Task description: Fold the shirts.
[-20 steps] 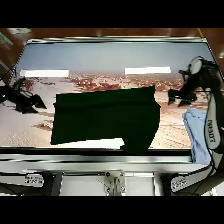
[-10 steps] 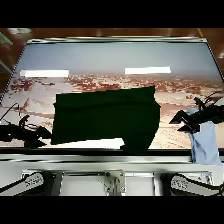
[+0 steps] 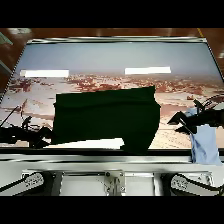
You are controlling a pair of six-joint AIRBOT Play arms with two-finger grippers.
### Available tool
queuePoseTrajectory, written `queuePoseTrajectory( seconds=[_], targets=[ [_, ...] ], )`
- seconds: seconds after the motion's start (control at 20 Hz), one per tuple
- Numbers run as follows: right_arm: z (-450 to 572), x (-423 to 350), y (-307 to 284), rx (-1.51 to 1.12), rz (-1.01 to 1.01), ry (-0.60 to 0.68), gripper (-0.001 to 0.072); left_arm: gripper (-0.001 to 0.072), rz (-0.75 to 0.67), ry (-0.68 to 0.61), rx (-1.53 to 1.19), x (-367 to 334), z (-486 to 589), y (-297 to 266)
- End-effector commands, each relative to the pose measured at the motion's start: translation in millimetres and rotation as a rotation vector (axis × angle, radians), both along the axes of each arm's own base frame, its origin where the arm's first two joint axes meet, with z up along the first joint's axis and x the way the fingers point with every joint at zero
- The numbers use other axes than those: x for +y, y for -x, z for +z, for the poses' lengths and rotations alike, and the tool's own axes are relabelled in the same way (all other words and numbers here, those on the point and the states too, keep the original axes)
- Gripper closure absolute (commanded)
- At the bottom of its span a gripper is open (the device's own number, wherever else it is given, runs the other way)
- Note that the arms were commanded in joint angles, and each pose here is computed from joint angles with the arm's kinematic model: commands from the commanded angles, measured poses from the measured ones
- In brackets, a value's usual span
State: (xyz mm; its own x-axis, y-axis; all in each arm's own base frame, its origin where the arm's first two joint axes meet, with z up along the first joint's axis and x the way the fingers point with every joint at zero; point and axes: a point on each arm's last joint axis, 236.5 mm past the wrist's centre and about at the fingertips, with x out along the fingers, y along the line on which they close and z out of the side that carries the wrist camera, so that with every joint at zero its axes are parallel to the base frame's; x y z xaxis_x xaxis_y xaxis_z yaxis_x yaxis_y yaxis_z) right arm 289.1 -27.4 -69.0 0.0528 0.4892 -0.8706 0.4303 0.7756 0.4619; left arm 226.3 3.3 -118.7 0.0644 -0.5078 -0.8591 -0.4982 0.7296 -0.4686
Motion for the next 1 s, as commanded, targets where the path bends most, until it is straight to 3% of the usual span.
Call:
queuePoseTrajectory(
  seconds=[0.0, 0.05, 0.15, 0.2, 0.25, 0.3, 0.45, 0.8, 0.85, 0.95],
  targets=[
    [1.7, 3.4, -1.2, -0.003, -0.010, -0.017, 0.0041, 0.0082, 0.004, -0.004, 0.000, -6.2, -12.8, -4.4],
    [1.9, 3.8, -0.4, 0.000, -0.008, -0.019, 0.0041, 0.0153, -0.006, 0.004, 0.011, -9.5, -14.9, -2.6],
    [1.9, 5.7, 2.0, 0.009, -0.002, -0.024, 0.0042, 0.0444, -0.013, 0.008, 0.017, -11.8, -16.1, -2.0],
    [0.4, 8.2, 6.3, 0.023, 0.010, -0.026, 0.0041, 0.0477, -0.013, 0.009, 0.018, -12.0, -15.9, -1.8],
    [-3.6, 13.3, 14.4, 0.048, 0.041, -0.023, 0.0041, 0.0603, -0.016, 0.013, 0.020, -12.6, -15.5, -1.0],
    [-8.7, 20.4, 22.9, 0.073, 0.079, -0.018, 0.0041, 0.0670, -0.020, 0.018, 0.024, -13.7, -14.8, 0.1],
    [-22.9, 56.1, 40.8, 0.092, 0.200, -0.047, 0.0041, 0.0672, -0.053, 0.034, 0.022, -17.3, -11.1, 3.8],
    [-46.1, 101.2, 46.3, 0.080, 0.195, -0.069, 0.0043, 0.0673, -0.060, 0.014, -0.020, -15.0, -2.3, -1.0],
    [-49.1, 105.0, 42.8, 0.068, 0.197, -0.050, 0.0059, 0.0673, -0.061, 0.013, -0.022, -15.0, -2.0, -1.1],
    [-53.3, 111.0, 35.1, 0.049, 0.184, -0.018, 0.0239, 0.0672, -0.061, 0.012, -0.025, -14.8, -1.3, -1.6]
  ],
)
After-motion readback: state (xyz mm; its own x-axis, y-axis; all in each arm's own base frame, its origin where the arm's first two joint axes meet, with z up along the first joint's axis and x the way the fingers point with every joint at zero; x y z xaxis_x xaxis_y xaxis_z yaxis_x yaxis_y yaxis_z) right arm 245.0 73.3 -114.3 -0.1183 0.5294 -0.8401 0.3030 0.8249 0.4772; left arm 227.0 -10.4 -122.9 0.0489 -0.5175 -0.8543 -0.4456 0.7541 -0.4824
